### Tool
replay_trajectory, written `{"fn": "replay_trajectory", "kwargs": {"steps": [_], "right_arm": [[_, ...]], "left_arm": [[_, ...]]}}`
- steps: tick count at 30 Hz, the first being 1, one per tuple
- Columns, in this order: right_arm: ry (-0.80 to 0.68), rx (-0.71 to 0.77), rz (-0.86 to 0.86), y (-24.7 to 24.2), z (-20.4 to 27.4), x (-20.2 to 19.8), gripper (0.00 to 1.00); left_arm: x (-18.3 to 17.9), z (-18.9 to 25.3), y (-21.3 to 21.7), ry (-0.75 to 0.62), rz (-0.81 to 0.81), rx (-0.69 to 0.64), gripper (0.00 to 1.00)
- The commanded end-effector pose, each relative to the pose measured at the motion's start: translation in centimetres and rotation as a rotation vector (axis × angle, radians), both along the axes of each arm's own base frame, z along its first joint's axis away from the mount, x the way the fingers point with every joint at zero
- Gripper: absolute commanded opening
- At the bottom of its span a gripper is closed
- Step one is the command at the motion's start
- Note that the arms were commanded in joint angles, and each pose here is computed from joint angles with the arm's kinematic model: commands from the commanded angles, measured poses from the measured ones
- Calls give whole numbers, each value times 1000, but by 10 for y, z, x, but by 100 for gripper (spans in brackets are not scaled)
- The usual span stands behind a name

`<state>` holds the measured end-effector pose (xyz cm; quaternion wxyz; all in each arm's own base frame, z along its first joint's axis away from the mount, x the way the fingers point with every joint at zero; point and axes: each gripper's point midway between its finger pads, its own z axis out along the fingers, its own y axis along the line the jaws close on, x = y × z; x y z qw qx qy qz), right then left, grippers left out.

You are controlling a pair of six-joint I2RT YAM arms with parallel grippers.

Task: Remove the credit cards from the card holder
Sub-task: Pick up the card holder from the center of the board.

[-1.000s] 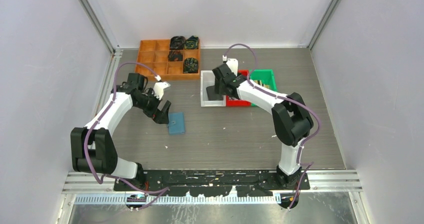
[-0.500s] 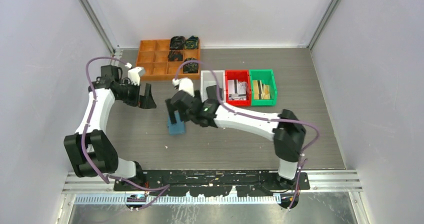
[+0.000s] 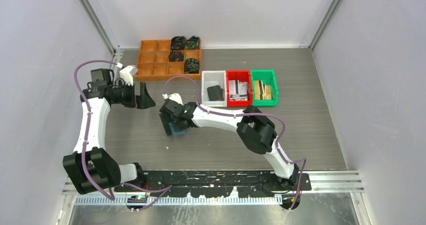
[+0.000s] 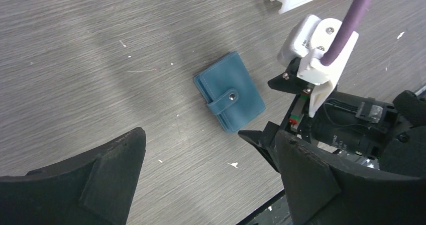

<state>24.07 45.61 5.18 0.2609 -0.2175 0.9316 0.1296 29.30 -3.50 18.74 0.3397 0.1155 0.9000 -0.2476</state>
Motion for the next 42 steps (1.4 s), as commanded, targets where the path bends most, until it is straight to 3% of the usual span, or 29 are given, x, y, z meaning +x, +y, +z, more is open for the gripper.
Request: {"fn": "replay_trajectory", "kwargs": {"steps": [1, 13, 20, 23, 28, 29, 34, 42], "right_arm": [[-17, 57, 2, 16, 20, 3, 100], [4, -54, 32, 21, -20, 11, 99], [17, -112, 1, -6, -43, 19, 99], [23, -79, -1, -12, -39, 20, 86], [14, -7, 52, -6, -20, 20, 49], [7, 0, 67, -4, -15, 21, 47], [-67, 66, 101, 2, 17, 27, 49], [-297, 211, 80, -18, 92, 39, 52]], "left_arm": [[1, 18, -9, -61, -33, -67, 100], [14, 15, -2, -43, 17, -61, 100], [13, 15, -3, -36, 6, -69, 100], [10, 10, -6, -17, -2, -80, 100], [0, -9, -15, 32, -19, -87, 100], [-2, -14, -18, 44, -25, -85, 100], [-8, -36, -43, 97, -63, -54, 100], [-7, -17, -64, 151, -31, -218, 100]]}}
